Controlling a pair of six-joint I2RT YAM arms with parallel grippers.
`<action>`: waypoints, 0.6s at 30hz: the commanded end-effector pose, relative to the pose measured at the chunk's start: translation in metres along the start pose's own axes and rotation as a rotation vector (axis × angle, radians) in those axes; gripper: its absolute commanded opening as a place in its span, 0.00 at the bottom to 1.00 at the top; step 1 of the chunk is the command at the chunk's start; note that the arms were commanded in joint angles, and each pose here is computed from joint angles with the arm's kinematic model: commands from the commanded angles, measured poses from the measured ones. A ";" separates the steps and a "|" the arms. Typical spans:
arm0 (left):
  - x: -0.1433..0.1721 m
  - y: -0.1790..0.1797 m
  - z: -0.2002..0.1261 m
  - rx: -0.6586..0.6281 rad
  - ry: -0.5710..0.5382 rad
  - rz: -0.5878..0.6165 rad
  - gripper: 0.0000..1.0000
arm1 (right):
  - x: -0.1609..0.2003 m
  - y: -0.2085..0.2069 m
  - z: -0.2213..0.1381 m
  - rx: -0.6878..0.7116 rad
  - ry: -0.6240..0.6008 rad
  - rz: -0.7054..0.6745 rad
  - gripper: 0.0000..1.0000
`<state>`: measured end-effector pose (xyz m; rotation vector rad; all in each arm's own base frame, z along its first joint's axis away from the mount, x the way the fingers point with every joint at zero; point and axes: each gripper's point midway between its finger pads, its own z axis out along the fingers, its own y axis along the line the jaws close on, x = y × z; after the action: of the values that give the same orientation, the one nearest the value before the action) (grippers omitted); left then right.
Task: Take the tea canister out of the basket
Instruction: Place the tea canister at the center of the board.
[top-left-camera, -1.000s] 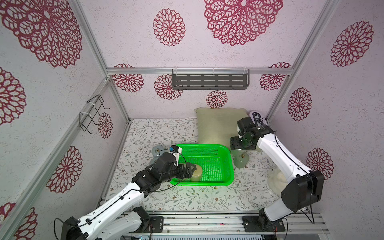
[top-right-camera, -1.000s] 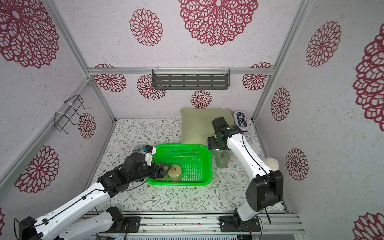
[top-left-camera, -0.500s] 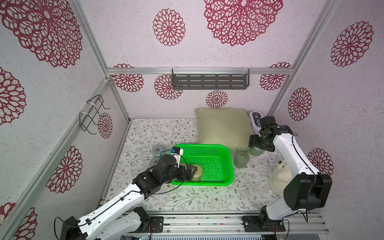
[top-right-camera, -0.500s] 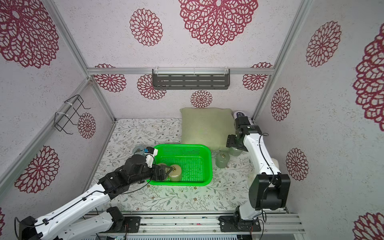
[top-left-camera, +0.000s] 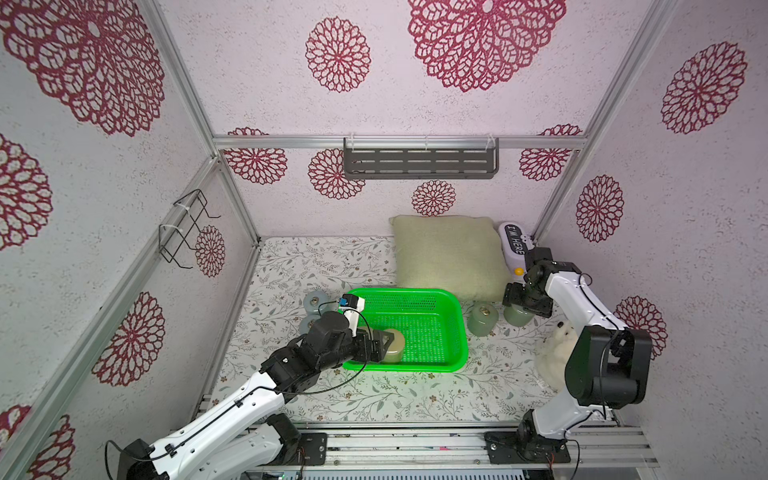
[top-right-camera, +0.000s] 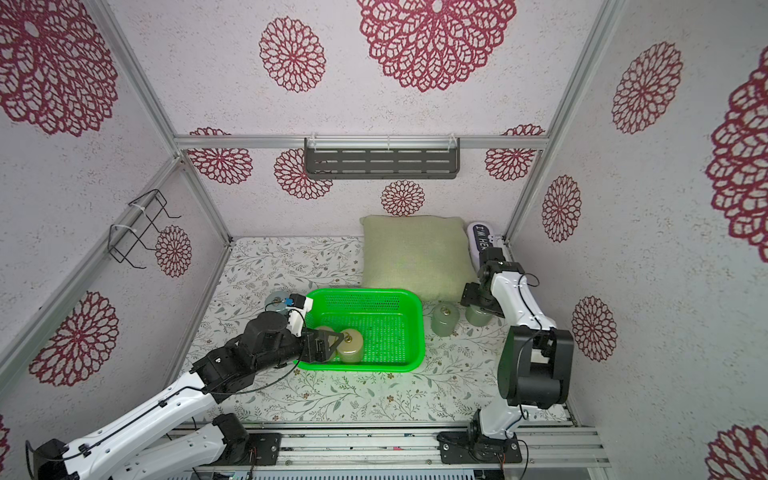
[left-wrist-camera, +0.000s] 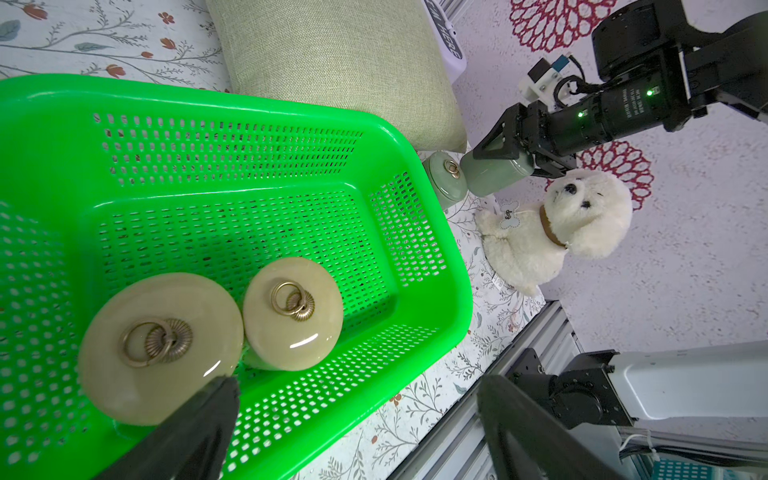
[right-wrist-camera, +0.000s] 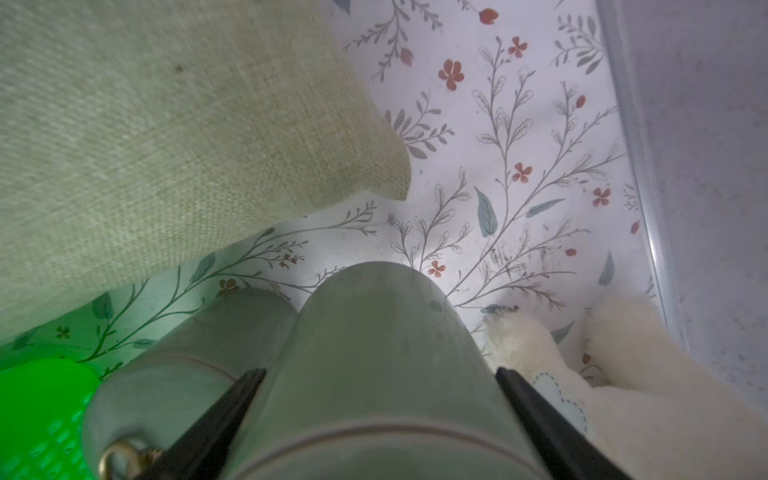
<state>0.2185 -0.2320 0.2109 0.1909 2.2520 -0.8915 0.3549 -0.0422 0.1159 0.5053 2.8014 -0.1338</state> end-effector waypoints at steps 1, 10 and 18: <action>-0.002 -0.004 -0.002 0.013 -0.024 0.025 0.97 | -0.018 -0.002 0.001 -0.019 -0.069 0.047 0.64; -0.002 -0.004 0.000 0.007 -0.017 0.025 0.97 | -0.006 -0.001 0.029 -0.040 -0.016 0.059 0.64; -0.002 -0.003 0.000 0.006 -0.018 0.028 0.98 | 0.001 0.001 0.041 -0.042 0.027 0.061 0.64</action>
<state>0.2195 -0.2314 0.2104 0.1868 2.2512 -0.8815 0.3569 -0.0459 0.0690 0.5618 2.8474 -0.0771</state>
